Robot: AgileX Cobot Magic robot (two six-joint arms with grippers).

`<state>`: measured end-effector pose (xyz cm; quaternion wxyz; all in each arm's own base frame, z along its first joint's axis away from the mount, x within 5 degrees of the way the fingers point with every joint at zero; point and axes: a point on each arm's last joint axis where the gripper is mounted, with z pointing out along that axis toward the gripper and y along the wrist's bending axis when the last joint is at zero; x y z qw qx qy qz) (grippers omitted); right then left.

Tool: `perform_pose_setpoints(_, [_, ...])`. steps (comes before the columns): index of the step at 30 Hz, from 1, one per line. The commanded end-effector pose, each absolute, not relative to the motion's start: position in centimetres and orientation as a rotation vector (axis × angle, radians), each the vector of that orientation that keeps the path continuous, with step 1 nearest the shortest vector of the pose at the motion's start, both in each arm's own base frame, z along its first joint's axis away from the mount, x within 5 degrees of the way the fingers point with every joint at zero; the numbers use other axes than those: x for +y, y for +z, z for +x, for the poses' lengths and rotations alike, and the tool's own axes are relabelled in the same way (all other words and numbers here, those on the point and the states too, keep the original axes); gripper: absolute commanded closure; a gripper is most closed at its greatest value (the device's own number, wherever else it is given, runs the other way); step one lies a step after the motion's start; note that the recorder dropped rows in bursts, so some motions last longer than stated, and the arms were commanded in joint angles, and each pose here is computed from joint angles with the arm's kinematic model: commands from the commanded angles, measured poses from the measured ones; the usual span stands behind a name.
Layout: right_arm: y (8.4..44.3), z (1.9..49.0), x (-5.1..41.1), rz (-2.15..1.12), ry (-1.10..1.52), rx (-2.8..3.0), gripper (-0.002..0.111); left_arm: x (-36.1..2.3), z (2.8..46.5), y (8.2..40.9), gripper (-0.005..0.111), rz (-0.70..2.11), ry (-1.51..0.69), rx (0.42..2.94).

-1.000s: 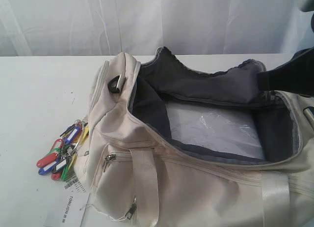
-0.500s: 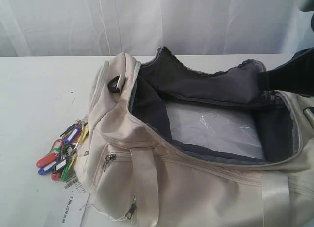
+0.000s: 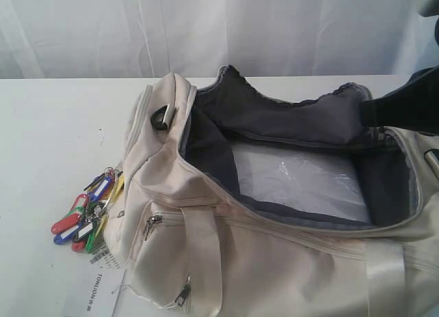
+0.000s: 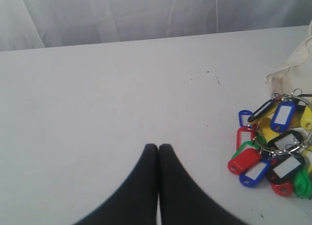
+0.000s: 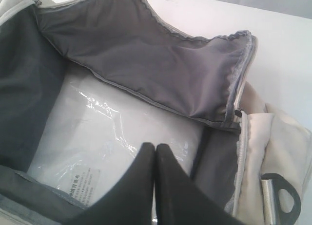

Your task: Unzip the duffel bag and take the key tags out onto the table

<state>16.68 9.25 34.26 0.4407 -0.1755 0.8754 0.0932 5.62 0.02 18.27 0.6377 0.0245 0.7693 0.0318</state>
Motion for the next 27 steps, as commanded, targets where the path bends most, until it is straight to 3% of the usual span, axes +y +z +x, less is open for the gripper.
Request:
perform_pose_setpoints(1, [34.53, 16.58, 9.2, -0.446, 0.229, 2.158, 0.108, 0.26, 5.59, 18.19, 0.107, 0.113, 0.163, 1.754])
perform_pose_setpoints(7, [34.53, 16.58, 9.2, -0.446, 0.229, 2.158, 0.108, 0.3, 5.59, 18.19, 0.107, 0.126, 0.18, 1.754])
perform_pose_setpoints(12, [34.53, 16.58, 9.2, -0.446, 0.229, 2.158, 0.108, -0.11, 5.61, 18.22, 0.107, -0.003, 0.005, 1.752])
perform_pose_setpoints(27, [34.53, 16.58, 9.2, -0.446, 0.229, 2.158, 0.108, -0.23, 5.47, 17.58, 0.107, 0.006, -0.007, 1.823])
